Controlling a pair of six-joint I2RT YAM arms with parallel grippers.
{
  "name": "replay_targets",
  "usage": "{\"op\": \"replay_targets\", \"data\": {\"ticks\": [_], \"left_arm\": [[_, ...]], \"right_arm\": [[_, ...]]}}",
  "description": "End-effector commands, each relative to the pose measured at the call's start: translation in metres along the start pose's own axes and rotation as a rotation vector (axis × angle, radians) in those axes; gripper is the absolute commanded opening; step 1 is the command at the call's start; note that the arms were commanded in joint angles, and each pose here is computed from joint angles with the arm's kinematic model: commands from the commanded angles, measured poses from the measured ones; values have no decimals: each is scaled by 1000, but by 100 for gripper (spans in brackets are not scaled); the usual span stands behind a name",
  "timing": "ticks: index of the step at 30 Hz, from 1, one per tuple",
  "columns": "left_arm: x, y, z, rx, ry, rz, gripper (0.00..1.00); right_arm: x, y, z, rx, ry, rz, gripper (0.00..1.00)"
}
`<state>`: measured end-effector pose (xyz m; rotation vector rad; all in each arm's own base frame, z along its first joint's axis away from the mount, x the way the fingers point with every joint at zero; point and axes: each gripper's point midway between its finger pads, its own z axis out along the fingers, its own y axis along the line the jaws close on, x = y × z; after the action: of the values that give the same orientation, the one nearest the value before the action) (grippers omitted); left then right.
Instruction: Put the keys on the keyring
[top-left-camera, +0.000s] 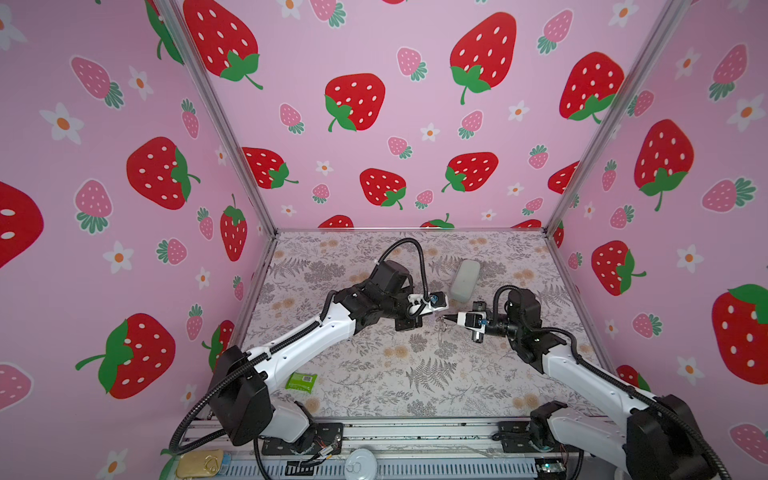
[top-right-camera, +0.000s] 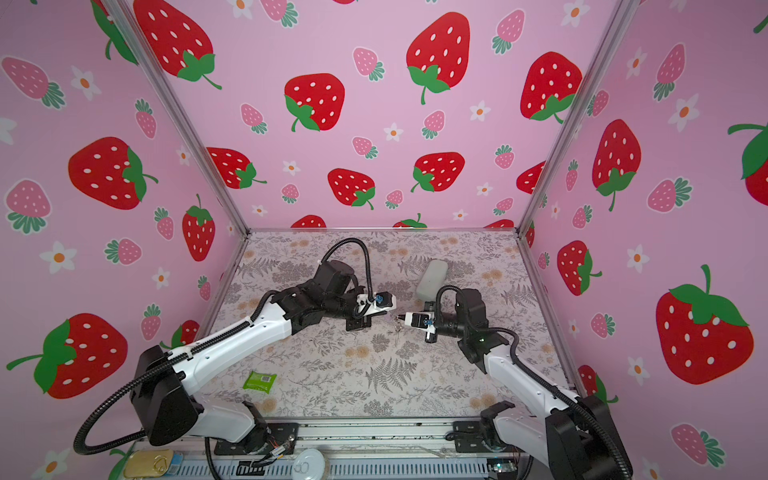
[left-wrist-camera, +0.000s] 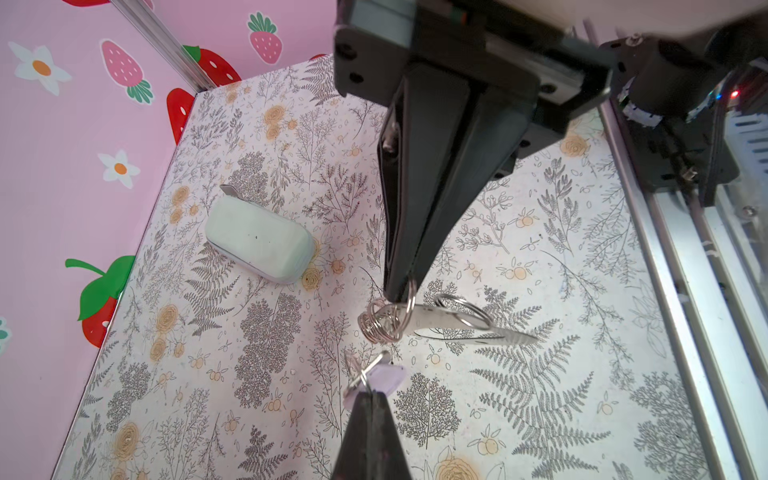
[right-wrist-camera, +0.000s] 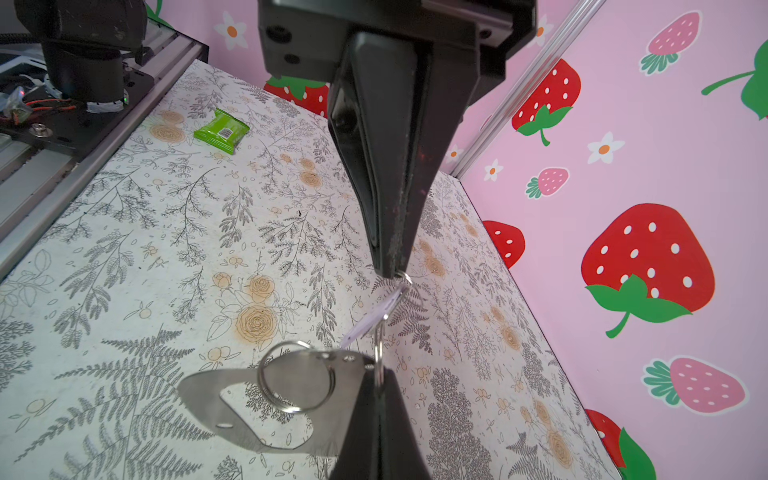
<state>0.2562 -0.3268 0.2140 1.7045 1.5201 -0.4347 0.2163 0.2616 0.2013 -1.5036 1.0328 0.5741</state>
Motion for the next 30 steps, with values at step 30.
{"op": "replay_targets", "data": {"ticks": [30], "left_arm": [[-8,-14,-1,-25,30,129,0]], "right_arm": [[-28,-1,-8,3,-111,-109,0]]}}
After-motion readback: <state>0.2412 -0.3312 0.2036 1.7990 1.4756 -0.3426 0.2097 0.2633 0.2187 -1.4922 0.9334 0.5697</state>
